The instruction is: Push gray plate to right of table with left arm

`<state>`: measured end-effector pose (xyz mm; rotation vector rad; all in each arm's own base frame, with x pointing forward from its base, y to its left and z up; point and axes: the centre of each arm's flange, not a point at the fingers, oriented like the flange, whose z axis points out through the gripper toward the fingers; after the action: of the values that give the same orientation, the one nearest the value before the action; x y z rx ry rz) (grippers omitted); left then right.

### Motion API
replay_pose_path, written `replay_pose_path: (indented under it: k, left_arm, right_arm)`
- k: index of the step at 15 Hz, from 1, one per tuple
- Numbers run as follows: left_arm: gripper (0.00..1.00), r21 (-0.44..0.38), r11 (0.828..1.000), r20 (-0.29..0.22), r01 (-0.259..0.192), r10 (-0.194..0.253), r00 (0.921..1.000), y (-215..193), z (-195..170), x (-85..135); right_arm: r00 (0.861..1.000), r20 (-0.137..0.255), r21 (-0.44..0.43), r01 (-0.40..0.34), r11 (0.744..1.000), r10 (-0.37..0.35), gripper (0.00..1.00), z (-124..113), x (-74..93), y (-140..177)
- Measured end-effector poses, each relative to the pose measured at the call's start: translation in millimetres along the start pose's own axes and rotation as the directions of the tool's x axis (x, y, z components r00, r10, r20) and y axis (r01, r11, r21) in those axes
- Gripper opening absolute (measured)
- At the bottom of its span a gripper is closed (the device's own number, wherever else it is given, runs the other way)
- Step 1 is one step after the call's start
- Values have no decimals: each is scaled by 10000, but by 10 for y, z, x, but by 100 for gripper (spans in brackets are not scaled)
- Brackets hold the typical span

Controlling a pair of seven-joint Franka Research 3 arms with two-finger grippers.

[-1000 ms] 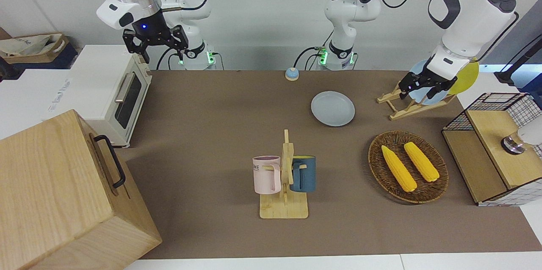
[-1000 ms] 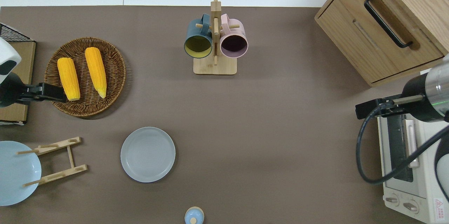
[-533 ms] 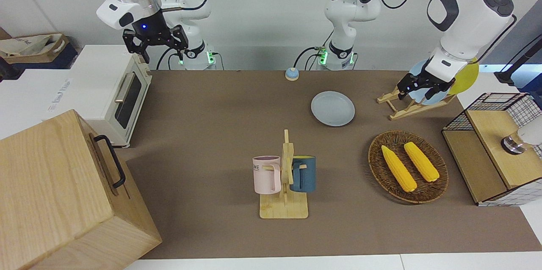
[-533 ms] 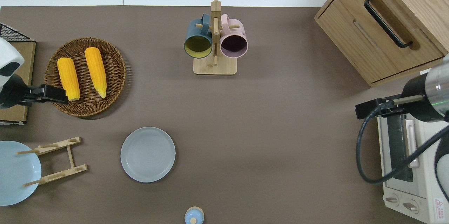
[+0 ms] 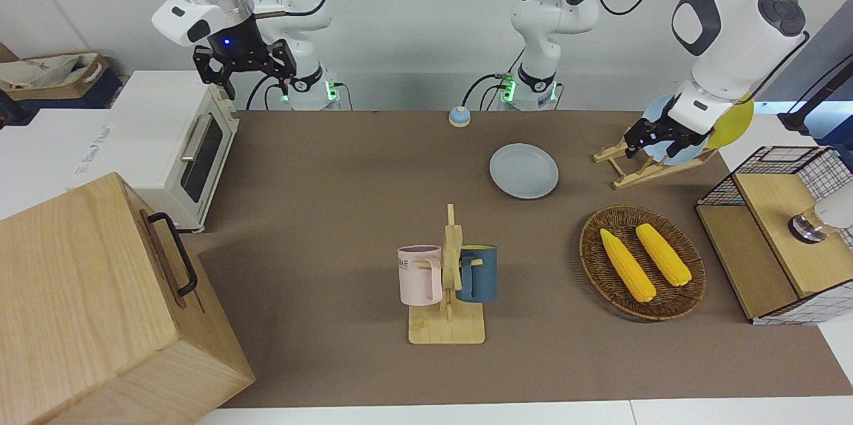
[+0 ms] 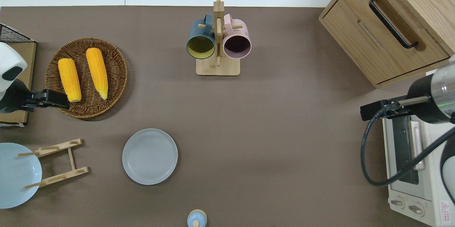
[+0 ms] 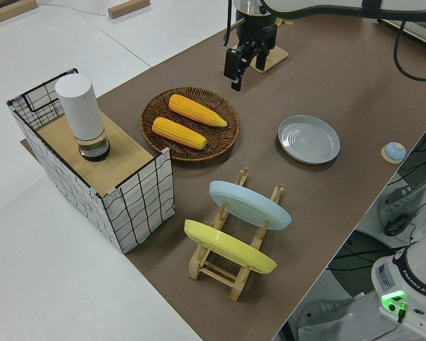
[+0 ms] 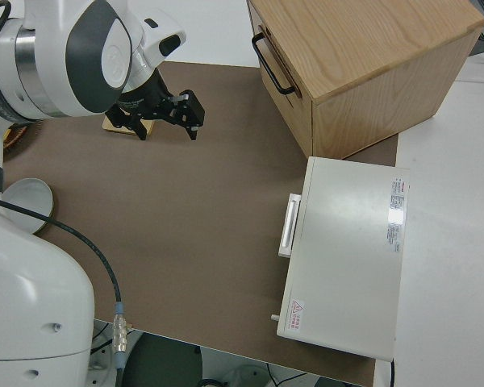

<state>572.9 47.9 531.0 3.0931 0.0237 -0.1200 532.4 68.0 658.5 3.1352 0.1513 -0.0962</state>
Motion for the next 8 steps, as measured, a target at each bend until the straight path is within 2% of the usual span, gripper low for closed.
replay_pose_path:
  k: [5, 8]
  left_arm:
    - [100, -20, 10000, 264, -25, 26, 9996, 17, 144, -23]
    - [100, -25, 10000, 237, -84, 85, 9997, 51, 297, -51]
  right_arm:
    - [10000, 0, 0, 0, 10000, 0, 99, 0, 0, 0]
    - [10000, 0, 0, 0, 10000, 0, 99, 0, 0, 0]
